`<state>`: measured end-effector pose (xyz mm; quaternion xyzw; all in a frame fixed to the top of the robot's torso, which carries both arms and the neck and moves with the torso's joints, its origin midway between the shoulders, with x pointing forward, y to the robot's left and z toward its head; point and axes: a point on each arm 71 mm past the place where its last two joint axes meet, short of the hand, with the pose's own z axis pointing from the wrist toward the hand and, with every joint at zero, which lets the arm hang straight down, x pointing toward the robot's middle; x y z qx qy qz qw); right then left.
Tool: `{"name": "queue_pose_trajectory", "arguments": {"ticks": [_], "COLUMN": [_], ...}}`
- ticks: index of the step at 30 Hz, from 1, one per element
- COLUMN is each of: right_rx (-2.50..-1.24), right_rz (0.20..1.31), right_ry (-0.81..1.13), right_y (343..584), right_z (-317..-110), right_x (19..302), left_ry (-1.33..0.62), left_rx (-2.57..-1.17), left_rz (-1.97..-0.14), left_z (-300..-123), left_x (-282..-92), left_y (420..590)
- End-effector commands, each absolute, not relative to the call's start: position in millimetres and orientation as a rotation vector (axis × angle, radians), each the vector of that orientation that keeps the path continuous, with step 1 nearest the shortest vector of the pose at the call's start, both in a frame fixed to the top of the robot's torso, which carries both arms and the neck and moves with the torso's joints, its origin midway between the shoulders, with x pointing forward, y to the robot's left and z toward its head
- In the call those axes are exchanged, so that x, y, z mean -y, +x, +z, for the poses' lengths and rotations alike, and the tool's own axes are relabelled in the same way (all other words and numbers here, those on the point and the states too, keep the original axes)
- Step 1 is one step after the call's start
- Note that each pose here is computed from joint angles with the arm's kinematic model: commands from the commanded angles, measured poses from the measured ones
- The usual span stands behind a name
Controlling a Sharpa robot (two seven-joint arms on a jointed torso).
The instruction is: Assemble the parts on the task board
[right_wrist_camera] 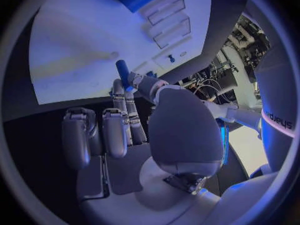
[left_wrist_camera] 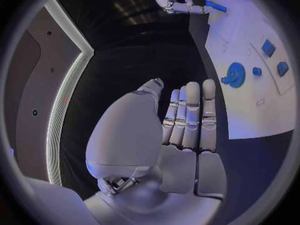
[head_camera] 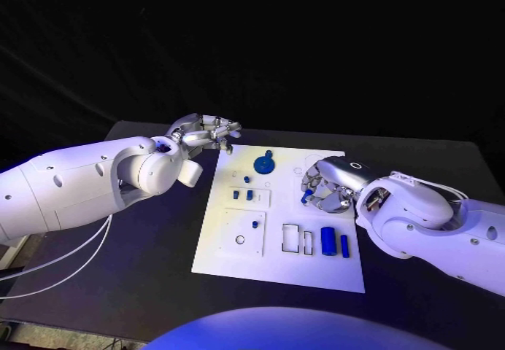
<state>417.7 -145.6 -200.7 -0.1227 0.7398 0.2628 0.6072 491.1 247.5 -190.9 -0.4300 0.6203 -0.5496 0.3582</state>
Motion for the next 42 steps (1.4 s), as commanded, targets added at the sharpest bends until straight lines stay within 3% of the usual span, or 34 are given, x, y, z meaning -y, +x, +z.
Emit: {"name": "queue_pose_trajectory", "arguments": {"ticks": [1,11,23,42], "right_rx": [-1.673,-1.688,-1.684,-1.780], "right_rz": [0.647,0.829,1.019,0.988], "right_ry": [-0.267,-0.283,-0.384,-0.433], "right_y": [412.7,393.8,364.2,360.0], "right_z": [-188.9,-176.6,-193.2,-238.0], "right_x": [140.6,101.4,38.3,21.5], "left_ry": [-1.102,-1.099,-1.093,-1.090], "left_rx": [-1.600,-1.603,-1.614,-1.619], "left_rz": [-1.438,-1.442,-1.458,-1.466], "left_z": [-190.3,-191.8,-193.0,-192.8], "left_x": [-245.7,-242.7,-234.7,-232.1], "left_y": [492.1,494.3,495.2,494.3]}}
